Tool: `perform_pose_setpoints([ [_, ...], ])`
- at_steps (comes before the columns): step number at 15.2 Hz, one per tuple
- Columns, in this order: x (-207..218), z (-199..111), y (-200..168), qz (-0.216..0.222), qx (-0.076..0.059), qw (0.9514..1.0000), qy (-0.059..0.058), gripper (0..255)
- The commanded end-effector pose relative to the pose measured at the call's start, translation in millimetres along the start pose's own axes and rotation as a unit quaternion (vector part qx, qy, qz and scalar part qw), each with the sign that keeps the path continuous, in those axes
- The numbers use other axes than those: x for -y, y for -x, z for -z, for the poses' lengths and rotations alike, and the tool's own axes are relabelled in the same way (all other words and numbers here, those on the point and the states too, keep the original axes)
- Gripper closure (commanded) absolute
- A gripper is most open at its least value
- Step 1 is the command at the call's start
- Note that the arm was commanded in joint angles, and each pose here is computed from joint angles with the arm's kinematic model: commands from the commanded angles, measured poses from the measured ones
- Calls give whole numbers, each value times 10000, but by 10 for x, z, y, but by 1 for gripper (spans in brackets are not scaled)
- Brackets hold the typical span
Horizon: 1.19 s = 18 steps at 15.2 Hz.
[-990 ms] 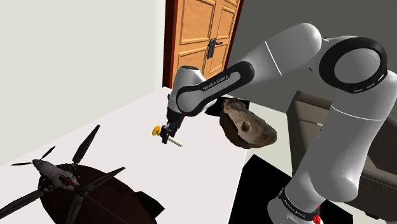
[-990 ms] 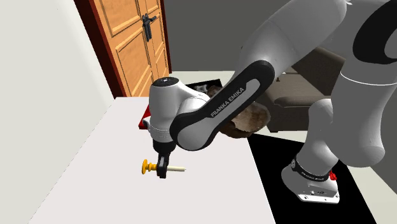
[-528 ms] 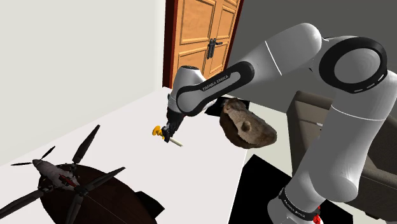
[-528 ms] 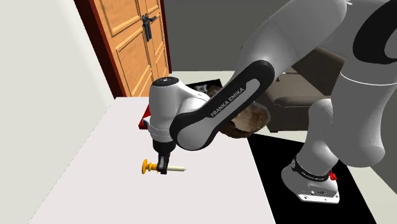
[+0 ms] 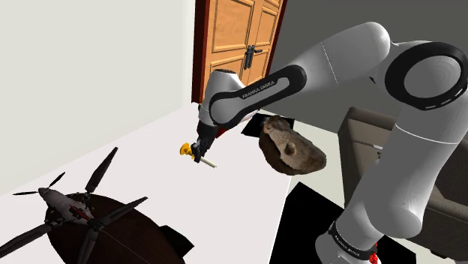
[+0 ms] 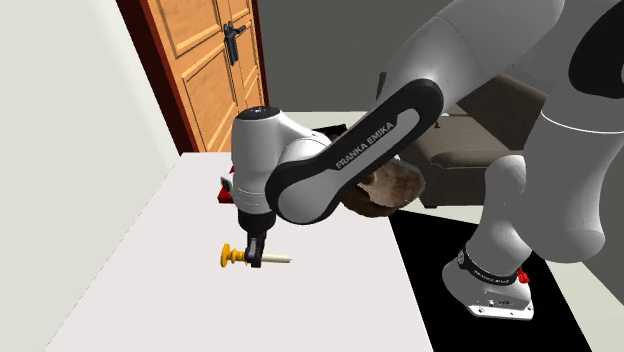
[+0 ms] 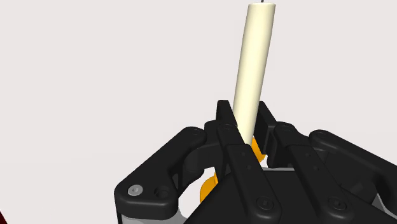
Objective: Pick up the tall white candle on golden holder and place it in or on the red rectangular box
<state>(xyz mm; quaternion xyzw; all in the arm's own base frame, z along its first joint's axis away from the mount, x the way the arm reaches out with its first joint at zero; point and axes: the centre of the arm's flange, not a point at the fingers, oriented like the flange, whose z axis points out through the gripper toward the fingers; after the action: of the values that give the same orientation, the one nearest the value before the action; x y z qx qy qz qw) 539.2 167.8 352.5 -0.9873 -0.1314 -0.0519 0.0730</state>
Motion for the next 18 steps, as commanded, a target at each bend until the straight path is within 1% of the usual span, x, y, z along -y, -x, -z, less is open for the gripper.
perform_pose_setpoints([
  [1,21,98,-14,0,2,10000,0,255],
  [18,138,982,-124,0,2,10000,0,255],
])
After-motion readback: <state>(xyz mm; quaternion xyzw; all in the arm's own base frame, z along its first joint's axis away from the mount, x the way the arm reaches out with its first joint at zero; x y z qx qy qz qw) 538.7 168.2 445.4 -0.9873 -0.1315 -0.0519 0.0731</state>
